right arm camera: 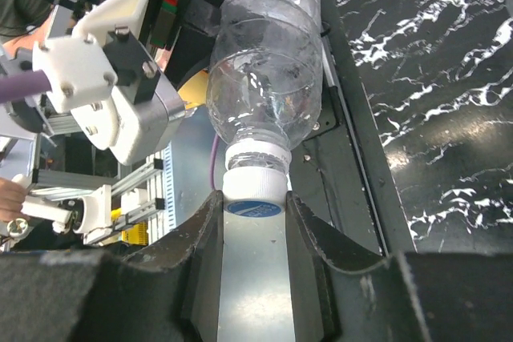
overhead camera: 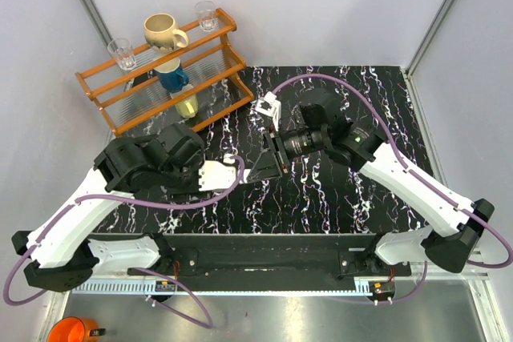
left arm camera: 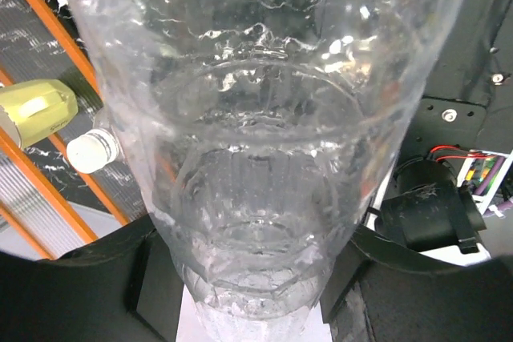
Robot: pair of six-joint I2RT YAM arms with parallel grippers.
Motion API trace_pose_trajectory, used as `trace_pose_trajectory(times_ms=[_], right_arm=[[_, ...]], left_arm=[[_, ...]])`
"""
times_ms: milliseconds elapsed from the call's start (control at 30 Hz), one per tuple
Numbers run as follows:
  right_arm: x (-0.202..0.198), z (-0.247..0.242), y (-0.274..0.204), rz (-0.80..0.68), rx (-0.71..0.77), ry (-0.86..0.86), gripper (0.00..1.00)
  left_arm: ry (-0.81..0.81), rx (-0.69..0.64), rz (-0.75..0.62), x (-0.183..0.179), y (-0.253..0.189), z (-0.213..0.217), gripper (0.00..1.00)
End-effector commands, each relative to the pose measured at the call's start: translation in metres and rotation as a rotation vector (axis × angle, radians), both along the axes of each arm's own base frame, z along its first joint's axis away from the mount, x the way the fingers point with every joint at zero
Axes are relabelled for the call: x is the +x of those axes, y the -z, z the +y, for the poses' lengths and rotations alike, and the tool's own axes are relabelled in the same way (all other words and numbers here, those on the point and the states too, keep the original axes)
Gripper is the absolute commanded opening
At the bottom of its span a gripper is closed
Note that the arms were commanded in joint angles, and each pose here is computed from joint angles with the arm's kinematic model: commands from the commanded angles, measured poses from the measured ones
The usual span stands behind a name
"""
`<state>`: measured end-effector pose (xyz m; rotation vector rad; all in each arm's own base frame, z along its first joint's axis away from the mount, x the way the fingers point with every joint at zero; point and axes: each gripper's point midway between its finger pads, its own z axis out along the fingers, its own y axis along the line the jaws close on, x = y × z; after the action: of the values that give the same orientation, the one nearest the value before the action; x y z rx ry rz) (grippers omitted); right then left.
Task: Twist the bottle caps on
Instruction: Screw the bottle cap onto the plastic bottle.
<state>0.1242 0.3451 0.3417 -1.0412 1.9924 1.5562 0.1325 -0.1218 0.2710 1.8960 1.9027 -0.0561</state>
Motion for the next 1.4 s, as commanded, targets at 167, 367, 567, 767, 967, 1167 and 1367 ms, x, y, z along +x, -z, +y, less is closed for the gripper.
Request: trace_pose_trajectory(times_ms=[167, 367, 567, 767, 967, 1167, 1367], right_arm=[[0.011, 0.01, -0.004, -0.006, -0.056, 0.055, 0.11], [0.012, 0.011, 0.003, 0.008, -0.055, 0.069, 0.11], [0.01, 0.02, -0.003, 0.047, 0.041, 0.067, 0.11], [0.006, 0.025, -0.004, 0.136, 0.064, 0.064, 0.11], [0.003, 0.031, -0.016, 0.207, 0.148, 0.064, 0.1], [0.011, 0.042, -0.037, 0.248, 0.277, 0.083, 0.09], [0.013, 0.046, -0.052, 0.315, 0.369, 0.079, 0.09]], left_arm=[[-0.023, -0.062, -0.078, 0.022, -0.012, -0.026, 0.39], [-0.011, -0.139, -0.105, 0.022, -0.035, -0.034, 0.41], [0.028, -0.267, -0.123, 0.014, -0.068, -0.045, 0.4], [0.034, -0.293, -0.203, 0.02, -0.085, -0.041, 0.41], [0.053, -0.342, -0.25, 0.022, -0.098, -0.047, 0.38], [0.048, -0.335, -0.365, 0.037, -0.112, -0.051, 0.35], [0.027, -0.339, -0.466, 0.049, -0.12, -0.051, 0.33]])
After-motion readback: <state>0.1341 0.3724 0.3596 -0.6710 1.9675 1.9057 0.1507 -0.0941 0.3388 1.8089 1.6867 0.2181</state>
